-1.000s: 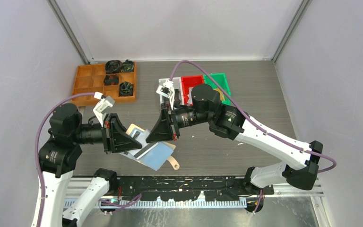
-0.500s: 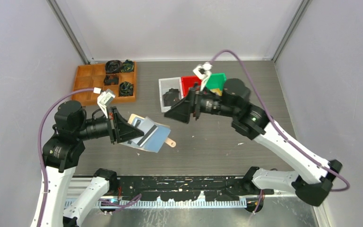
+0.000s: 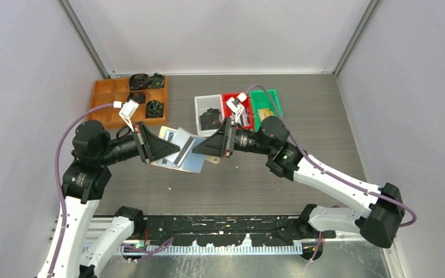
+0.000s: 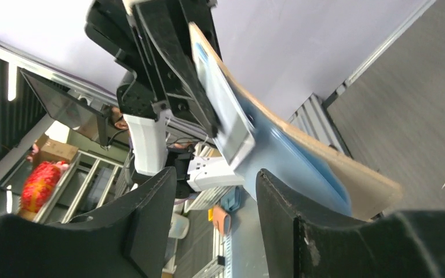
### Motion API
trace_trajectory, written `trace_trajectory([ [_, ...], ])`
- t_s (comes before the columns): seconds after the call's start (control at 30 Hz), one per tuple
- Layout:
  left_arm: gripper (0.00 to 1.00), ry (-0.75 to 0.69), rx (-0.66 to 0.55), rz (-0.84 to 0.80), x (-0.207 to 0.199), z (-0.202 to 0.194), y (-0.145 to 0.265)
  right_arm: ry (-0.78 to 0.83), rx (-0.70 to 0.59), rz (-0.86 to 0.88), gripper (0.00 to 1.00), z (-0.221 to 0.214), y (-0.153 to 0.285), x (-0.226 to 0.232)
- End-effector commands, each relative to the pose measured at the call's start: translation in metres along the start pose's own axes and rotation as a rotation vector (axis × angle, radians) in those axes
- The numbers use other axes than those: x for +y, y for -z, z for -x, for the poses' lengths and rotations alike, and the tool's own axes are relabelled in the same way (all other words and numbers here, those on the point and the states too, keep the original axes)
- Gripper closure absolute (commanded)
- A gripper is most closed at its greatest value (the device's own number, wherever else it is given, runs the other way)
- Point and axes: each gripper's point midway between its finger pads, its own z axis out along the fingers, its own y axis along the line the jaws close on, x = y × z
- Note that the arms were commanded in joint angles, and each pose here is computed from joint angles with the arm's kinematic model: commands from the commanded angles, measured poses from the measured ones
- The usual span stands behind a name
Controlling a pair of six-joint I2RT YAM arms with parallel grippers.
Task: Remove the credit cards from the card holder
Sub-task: Remove the credit card from the card holder.
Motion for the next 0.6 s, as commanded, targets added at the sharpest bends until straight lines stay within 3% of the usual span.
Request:
trace_trajectory([
  [0.0, 1.00, -0.028, -0.077, -0.066, -0.018, 0.023, -0.002, 0.032, -0.014, 0.160, 0.43, 0.002, -0.002, 0.042],
  [0.3, 1.00, -0.004, -0.081, -0.107, -0.028, 0.026, -0.001, -0.011, -0.006, 0.195, 0.51, -0.001, -0.014, 0.037],
  [0.57, 1.00, -0.008, -0.063, -0.180, -0.050, 0.028, 0.005, -0.018, -0.002, 0.202, 0.52, 0.001, -0.019, 0.038],
])
